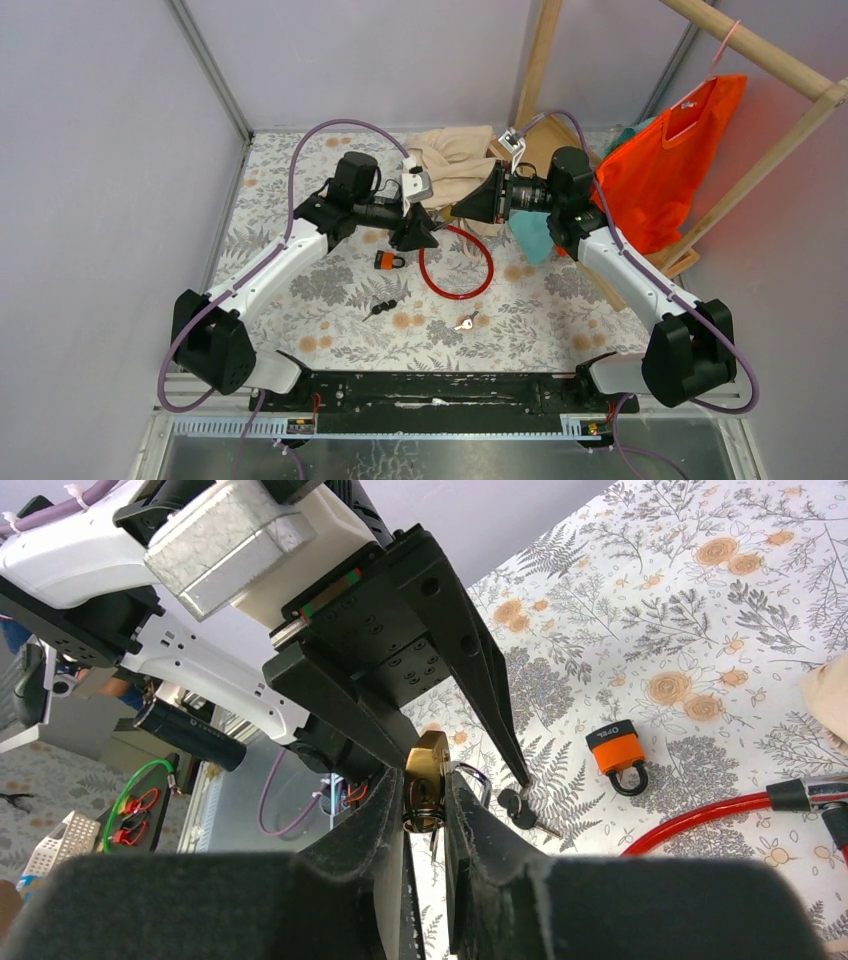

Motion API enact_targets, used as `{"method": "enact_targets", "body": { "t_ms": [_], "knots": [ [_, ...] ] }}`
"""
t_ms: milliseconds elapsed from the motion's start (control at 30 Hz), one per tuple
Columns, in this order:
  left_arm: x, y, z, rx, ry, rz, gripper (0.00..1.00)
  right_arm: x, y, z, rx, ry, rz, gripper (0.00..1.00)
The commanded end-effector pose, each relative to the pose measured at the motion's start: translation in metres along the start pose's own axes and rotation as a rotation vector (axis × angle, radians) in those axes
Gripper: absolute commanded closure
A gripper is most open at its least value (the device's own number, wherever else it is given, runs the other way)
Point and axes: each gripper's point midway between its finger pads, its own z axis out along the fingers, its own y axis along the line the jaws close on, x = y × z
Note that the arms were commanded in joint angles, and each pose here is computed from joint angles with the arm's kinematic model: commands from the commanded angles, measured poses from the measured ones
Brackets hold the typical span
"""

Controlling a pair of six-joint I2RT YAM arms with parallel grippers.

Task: Lock with the key
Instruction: Place the lock at the center of the board.

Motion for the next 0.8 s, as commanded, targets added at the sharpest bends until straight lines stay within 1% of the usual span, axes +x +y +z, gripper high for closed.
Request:
{"method": "enact_targets", "body": {
  "t_ms": [0, 200, 267, 367, 500, 700, 767],
  "knots": [
    [-0.016, -0.001, 0.003, 0.017, -0.061, 0.03, 0.53, -0.013, 0.017, -0.003, -0.059, -0.027, -0.069, 1.0],
    [-0.01, -0.002, 0.004, 0.021, -0.055, 0.023, 0.69, -0.012, 0.016, -0.003, -0.057, -0.027, -0.069, 1.0],
    [-0.009, -0.003, 0.005, 0.022, -0.053, 0.02, 0.76, -0.012, 0.016, -0.003, -0.058, -0.027, -0.07, 1.0],
    [-0.01, -0.003, 0.004, 0.026, -0.056, 0.021, 0.83, -0.012, 0.015, -0.003, -0.055, -0.026, -0.077, 1.0],
    [-0.012, -0.007, 0.004, 0.038, -0.062, 0.012, 0.87, -0.007, 0.009, -0.003, -0.037, -0.016, -0.093, 1.0],
    [-0.018, -0.014, 0.001, 0.063, -0.078, 0.0, 1.0, -0.004, 0.006, -0.004, -0.026, -0.007, -0.141, 1.0],
    [-0.022, -0.017, -0.001, 0.071, -0.085, -0.01, 1.0, -0.001, 0.005, -0.005, -0.026, -0.005, -0.174, 1.0]
  ]
}}
